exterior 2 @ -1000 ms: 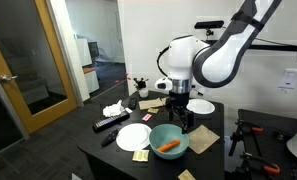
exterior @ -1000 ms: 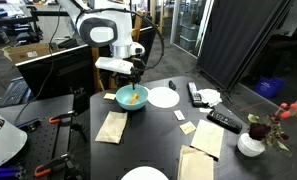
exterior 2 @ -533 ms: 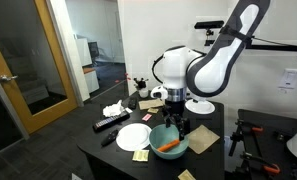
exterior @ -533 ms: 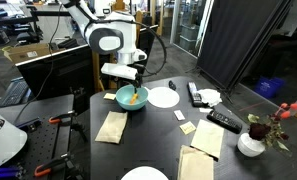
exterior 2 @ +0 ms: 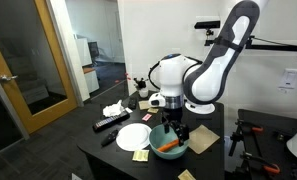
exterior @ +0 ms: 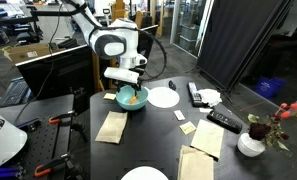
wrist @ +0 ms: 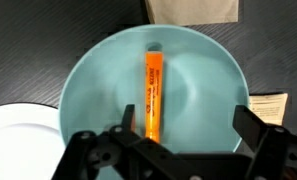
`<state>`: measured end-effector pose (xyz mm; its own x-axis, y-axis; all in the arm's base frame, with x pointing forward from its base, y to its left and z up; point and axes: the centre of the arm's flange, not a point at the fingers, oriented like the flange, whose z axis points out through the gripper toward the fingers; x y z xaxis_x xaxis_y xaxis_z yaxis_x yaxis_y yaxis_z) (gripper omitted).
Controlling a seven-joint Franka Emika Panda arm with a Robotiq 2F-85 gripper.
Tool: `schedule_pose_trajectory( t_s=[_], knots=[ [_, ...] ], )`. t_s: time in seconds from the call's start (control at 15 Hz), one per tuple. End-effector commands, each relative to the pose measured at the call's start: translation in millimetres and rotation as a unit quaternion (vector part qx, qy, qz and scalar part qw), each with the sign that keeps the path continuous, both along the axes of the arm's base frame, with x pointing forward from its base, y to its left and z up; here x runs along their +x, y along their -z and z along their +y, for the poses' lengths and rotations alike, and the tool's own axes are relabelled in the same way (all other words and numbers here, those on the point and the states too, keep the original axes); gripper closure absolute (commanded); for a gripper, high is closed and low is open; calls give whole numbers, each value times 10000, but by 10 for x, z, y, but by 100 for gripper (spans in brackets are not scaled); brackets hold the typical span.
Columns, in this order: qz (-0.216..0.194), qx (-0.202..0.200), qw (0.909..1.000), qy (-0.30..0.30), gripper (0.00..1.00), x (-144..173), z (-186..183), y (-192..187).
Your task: Remove the orange object from the blue bowl and put it on the table
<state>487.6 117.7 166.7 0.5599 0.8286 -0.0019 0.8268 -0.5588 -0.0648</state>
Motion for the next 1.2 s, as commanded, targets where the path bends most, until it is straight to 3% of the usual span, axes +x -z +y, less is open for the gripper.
schedule_pose_trajectory(
  t_s=[0.0,1.07,1.13],
  knots=[
    [-9,-136,9999,6,0,76,34,125],
    [37,-218,9998,32,0,165,124,484],
    [39,-215,9998,32,25,169,128,499]
  ],
)
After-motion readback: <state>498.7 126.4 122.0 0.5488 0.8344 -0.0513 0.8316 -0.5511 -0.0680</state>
